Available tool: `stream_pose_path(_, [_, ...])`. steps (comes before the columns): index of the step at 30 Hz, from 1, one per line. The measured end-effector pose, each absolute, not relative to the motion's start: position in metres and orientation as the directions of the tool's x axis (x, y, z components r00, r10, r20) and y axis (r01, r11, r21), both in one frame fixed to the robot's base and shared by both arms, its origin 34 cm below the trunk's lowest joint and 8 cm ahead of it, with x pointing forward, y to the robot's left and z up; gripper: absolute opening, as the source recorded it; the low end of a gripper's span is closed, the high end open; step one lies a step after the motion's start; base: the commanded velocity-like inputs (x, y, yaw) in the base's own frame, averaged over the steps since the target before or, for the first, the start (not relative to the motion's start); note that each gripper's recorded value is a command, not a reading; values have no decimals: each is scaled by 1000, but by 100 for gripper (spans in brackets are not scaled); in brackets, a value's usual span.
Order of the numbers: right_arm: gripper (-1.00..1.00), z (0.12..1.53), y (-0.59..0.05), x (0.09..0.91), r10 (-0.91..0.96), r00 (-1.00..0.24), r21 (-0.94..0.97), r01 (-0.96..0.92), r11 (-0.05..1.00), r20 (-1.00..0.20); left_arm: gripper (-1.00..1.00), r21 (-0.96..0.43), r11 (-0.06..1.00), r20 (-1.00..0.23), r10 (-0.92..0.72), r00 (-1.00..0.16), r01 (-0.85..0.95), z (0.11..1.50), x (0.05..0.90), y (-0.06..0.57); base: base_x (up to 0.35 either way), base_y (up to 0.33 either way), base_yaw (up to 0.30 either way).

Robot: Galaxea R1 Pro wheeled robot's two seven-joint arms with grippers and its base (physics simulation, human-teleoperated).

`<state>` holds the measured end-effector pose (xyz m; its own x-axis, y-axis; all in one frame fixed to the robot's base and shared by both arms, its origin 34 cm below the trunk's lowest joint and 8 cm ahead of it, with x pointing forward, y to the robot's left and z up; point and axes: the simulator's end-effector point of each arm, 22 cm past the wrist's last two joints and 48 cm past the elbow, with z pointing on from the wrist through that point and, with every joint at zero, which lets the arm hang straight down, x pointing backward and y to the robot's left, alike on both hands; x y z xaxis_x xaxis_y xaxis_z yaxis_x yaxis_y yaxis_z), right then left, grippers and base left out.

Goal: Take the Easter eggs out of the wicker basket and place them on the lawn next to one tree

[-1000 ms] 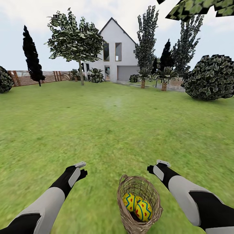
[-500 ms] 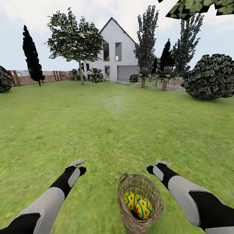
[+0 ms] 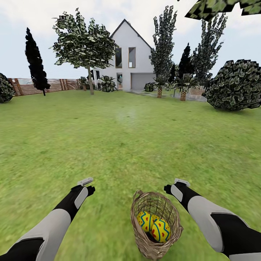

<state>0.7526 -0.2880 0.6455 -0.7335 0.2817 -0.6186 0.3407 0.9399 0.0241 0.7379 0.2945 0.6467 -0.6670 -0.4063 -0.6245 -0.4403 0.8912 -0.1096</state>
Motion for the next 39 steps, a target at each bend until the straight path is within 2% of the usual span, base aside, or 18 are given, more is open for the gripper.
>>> stream_pose_path(23, [100, 610, -293, 746, 272, -736, 4, 343, 939, -620, 100, -129, 892, -619, -414, -668, -433, 611, 734, 279, 0, 0, 0])
stream_pose_path(39, [100, 590, -343, 740, 284, -719, -27, 388, 921, -634, 100, -128, 891, -621, -414, -665, -436, 590, 730, 284, 0, 0, 0])
